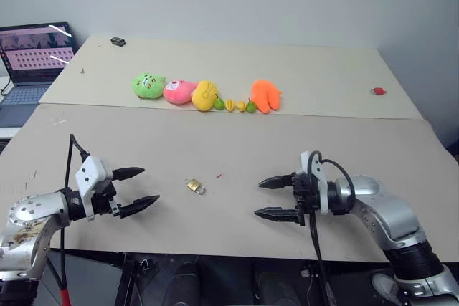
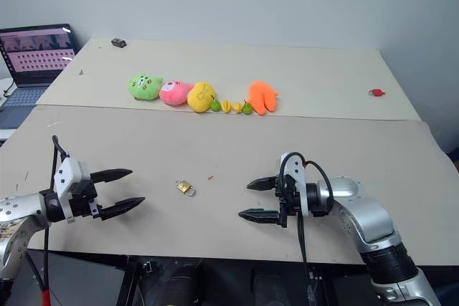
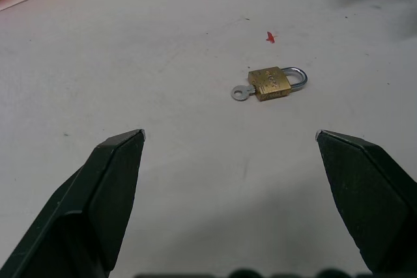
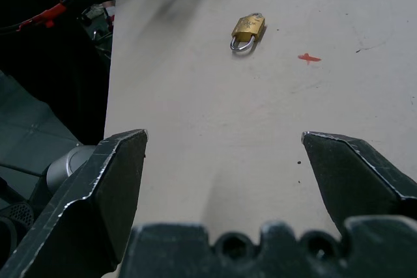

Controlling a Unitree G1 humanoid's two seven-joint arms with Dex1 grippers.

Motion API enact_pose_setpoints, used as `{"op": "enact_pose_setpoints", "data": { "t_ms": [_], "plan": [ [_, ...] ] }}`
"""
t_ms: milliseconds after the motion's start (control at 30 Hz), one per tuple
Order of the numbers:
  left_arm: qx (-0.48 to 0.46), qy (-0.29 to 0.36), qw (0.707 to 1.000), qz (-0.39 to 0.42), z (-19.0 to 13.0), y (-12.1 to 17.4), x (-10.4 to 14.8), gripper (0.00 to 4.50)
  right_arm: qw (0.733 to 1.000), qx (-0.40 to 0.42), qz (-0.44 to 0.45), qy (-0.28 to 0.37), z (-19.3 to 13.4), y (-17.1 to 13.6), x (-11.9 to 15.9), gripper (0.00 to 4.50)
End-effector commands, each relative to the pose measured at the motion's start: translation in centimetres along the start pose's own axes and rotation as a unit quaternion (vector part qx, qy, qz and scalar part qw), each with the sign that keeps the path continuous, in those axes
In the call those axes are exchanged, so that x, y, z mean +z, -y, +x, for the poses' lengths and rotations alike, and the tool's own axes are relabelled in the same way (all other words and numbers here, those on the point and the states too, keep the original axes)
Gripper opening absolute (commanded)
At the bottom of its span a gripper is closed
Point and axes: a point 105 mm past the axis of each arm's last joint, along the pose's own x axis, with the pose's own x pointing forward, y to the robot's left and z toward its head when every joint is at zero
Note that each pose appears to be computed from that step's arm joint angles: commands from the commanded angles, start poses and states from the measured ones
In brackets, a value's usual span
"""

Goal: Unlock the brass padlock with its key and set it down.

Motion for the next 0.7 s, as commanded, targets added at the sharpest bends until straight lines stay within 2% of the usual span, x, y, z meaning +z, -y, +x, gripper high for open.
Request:
{"op": "enact_pose_setpoints", "data": {
  "t_ms": [33, 200, 367, 567, 700],
  "plan": [
    [-0.037, 0.030, 0.999, 0.022, -0.1, 0.6, 1.3, 4.48, 0.999, -0.017, -0.033, 0.007, 1.0, 0.4, 0.9, 4.50],
    [-0.099, 0.043, 0.993, 0.049, -0.4, 0.8, 2.0, 4.48, 0.995, -0.071, -0.068, -0.003, 4.3, 1.3, 1.1, 4.50],
    [-0.106, 0.052, 0.991, 0.067, 0.2, -0.3, 2.6, 4.48, 0.995, -0.051, -0.082, -0.004, 7.5, 0.1, 1.9, 4.50],
    [-0.116, 0.054, 0.988, 0.082, 0.5, -1.1, 3.3, 4.48, 0.993, -0.072, -0.096, -0.012, 9.1, 1.2, 2.3, 4.50],
    [-0.122, 0.050, 0.988, 0.087, 0.3, -1.5, 3.6, 4.48, 0.992, -0.073, -0.099, -0.011, 10.5, 0.8, 2.0, 4.50]
  ]
}}
